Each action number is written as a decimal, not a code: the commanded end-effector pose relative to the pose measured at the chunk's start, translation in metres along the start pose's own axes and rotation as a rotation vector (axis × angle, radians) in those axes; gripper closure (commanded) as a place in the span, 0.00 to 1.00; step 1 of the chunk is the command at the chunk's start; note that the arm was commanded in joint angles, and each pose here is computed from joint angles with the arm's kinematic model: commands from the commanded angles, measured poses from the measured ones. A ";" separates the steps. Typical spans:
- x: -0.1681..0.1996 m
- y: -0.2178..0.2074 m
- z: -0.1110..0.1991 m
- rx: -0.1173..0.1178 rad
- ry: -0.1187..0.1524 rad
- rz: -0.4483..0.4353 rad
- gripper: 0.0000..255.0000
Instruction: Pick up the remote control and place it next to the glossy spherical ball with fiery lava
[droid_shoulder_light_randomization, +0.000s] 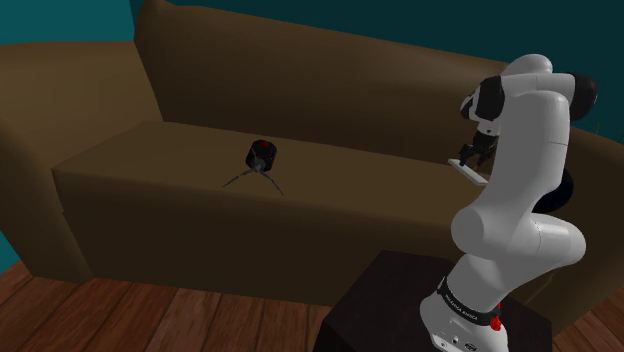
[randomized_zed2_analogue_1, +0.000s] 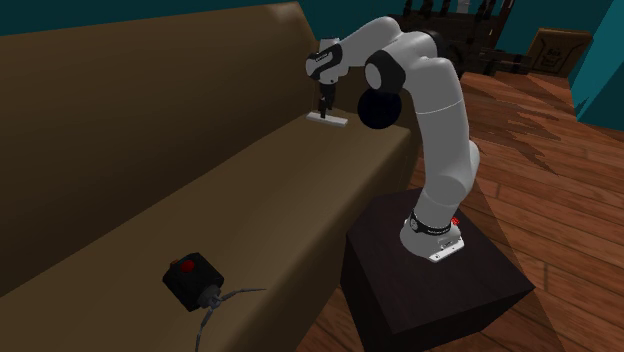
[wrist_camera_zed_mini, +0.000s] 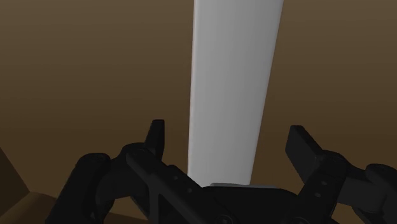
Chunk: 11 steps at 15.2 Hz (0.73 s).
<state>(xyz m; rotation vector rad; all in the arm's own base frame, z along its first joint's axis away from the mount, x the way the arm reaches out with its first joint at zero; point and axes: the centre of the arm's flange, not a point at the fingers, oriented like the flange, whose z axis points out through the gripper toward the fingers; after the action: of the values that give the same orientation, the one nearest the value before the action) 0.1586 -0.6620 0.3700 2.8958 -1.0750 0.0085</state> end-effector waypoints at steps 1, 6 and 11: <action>0.000 0.000 0.000 0.000 0.000 0.000 0.00; 0.000 0.000 -0.050 0.000 0.000 0.000 0.00; 0.000 0.000 -0.050 0.000 0.000 0.000 0.00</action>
<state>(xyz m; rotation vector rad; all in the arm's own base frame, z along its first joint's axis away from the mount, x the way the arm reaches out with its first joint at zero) 0.1593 -0.6596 0.4196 2.8955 -1.0749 0.0088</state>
